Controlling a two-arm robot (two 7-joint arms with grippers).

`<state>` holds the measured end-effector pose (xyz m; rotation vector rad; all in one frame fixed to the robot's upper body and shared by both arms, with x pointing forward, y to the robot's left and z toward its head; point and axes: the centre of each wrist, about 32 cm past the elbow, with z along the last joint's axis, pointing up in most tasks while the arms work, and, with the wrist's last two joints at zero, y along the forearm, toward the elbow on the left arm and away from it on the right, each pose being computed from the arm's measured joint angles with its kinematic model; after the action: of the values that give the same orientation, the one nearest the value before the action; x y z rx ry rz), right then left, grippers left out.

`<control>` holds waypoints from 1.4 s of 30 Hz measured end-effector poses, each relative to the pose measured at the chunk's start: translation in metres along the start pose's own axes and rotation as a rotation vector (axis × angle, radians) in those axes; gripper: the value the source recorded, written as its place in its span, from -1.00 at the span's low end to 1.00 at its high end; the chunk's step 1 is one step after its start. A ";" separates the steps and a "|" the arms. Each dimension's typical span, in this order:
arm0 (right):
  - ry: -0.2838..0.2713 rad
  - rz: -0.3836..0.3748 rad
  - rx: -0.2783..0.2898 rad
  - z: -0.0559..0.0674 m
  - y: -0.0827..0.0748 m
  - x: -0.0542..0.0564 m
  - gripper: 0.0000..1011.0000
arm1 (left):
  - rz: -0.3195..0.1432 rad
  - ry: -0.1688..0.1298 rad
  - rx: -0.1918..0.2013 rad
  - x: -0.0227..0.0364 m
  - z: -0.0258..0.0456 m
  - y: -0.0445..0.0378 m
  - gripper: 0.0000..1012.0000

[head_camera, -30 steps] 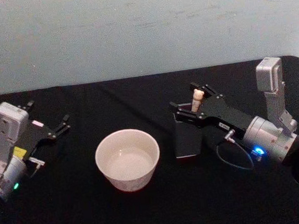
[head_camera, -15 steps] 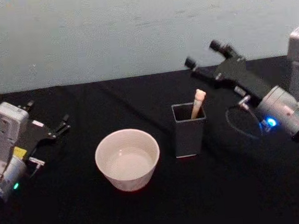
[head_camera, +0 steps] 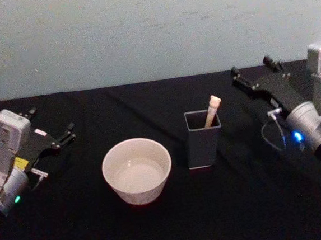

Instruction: Pick up the stirring spoon with one hand, stir inside the cup, then place it back in its original position.

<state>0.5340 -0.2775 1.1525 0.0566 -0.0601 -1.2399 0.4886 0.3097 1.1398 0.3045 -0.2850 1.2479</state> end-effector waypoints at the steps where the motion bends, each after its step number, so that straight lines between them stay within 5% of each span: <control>1: -0.001 0.000 -0.015 -0.003 0.000 -0.001 0.98 | 0.000 0.000 0.000 0.0000 0.0000 0.0000 0.98; 13: -0.011 0.019 -0.134 -0.026 0.001 -0.006 0.98 | 0.000 0.000 0.000 0.0000 0.0000 0.0000 0.98; 42: -0.013 0.015 -0.133 -0.026 0.000 -0.006 0.98 | 0.000 0.000 0.000 0.0000 0.0000 0.0000 0.98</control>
<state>0.5345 -0.2719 1.1268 -0.0674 0.0104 -1.2271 0.4886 0.3097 1.1398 0.3044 -0.2850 1.2480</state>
